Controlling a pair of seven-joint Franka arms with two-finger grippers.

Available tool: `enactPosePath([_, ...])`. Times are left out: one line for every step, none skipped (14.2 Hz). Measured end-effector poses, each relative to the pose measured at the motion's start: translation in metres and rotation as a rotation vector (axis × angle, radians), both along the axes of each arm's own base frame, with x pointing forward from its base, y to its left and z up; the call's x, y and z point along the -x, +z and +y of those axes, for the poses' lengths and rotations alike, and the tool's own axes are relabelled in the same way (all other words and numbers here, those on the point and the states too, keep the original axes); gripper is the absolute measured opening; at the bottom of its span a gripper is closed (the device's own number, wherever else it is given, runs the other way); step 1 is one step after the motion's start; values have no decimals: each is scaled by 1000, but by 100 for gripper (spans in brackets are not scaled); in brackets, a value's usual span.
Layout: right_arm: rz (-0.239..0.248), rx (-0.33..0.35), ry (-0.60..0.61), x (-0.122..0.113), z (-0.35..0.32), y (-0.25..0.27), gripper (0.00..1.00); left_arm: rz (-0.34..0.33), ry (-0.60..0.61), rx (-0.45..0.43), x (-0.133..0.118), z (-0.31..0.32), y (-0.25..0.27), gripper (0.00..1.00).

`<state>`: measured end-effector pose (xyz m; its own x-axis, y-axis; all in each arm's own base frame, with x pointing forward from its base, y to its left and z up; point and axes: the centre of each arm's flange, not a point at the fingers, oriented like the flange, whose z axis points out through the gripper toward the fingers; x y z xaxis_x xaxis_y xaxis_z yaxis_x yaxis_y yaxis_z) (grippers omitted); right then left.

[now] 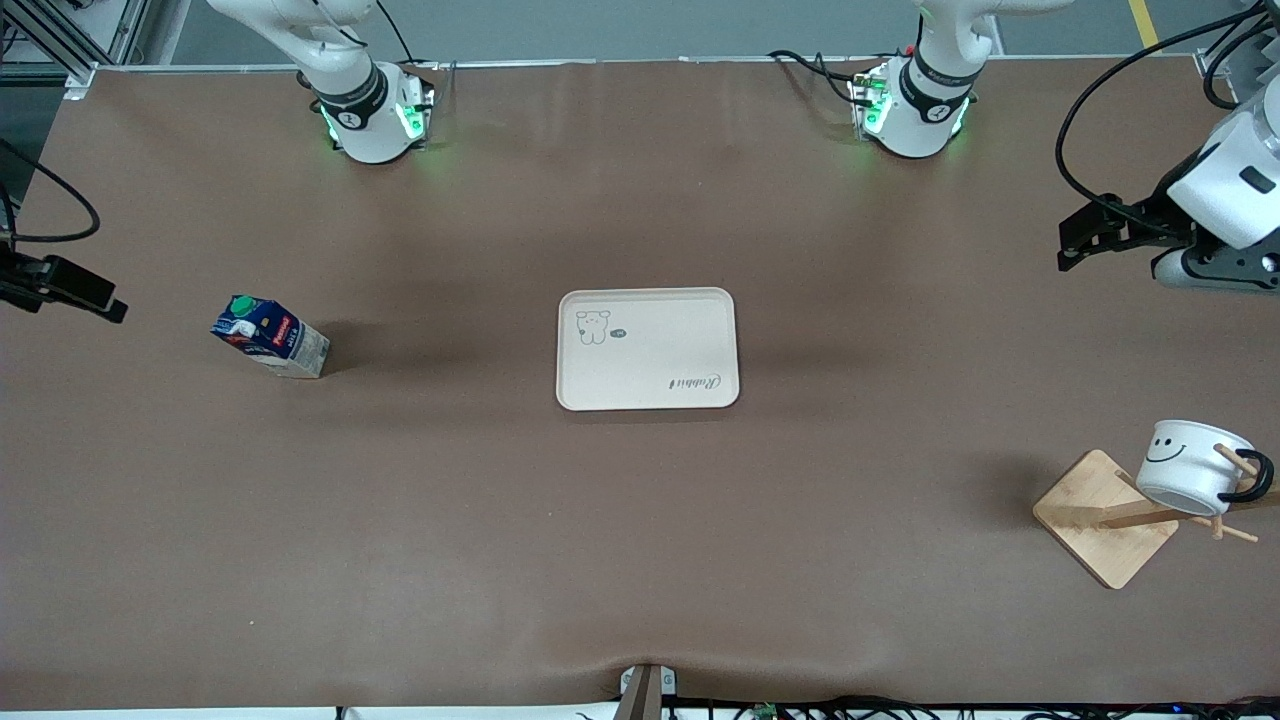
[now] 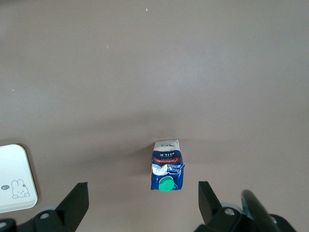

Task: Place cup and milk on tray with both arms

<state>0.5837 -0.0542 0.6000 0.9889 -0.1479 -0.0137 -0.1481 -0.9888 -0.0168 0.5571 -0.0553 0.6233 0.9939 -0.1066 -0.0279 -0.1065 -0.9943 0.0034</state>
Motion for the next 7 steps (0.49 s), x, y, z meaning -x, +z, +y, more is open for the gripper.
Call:
enactPosePath([14,-1,2,-3,1,-8,100,6,3,0,-2,2,-3,100])
enactPosePath([24,-2,3,-6,1,-14,100,11,7,0,-4,4,-6,100])
enactPosePath([30,-3,3,-8,1,-18,100,20,11,-1,-6,6,-11,100])
enactPosePath([37,-3,2,-8,1,-20,100,32,15,-1,-10,8,-18,100])
enactPosePath([48,-4,1,-8,0,-24,100,44,19,-2,-13,10,-25,100])
enactPosePath([63,-6,-1,-9,-1,-29,100,55,23,-2,-16,13,-31,100])
enactPosePath([79,-7,-2,-10,-2,-35,100,66,30,-2,-20,17,-38,100])
